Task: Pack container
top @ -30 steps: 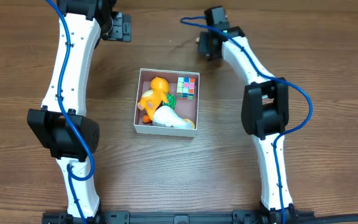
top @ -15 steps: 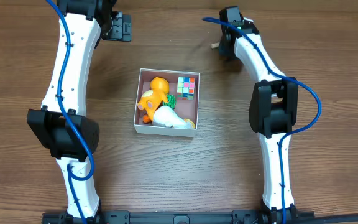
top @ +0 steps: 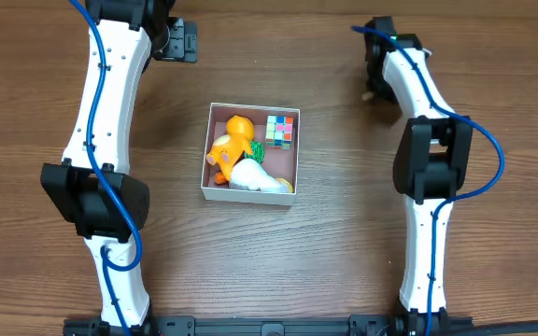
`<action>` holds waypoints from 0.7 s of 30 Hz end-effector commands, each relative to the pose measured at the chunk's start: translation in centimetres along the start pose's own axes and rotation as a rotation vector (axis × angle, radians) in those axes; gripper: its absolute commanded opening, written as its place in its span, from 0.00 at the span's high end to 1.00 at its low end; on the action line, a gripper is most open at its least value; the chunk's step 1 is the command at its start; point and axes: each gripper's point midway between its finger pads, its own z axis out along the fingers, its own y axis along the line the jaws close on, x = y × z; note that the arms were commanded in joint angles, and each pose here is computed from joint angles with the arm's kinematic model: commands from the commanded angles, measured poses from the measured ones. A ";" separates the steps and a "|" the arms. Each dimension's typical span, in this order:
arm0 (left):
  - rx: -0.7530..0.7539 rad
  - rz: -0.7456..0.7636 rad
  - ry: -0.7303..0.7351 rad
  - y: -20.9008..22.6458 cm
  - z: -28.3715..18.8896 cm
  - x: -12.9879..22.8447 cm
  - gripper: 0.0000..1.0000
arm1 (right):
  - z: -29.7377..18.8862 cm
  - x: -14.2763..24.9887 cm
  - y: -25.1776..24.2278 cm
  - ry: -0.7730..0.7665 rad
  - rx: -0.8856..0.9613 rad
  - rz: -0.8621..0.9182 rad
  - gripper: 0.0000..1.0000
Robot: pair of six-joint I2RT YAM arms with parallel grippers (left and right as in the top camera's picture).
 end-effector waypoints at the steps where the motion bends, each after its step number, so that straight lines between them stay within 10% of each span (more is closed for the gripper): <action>1: -0.013 0.001 -0.017 0.4 -0.1 -0.5 0.00 | 2.5 1.3 -1.8 0.101 0.031 0.058 0.96; 9: -0.013 0.001 -0.017 0.4 -0.1 -0.5 0.00 | 4.0 -1.0 -3.3 0.151 -0.038 0.124 0.96; 17: -0.013 0.000 -0.017 0.4 -0.1 -0.5 0.00 | -7.4 -11.2 2.2 -0.039 -0.454 0.197 0.92; 21: -0.013 0.001 -0.017 0.4 -0.1 -0.5 0.00 | -10.0 -9.8 0.7 0.021 -0.435 0.142 0.88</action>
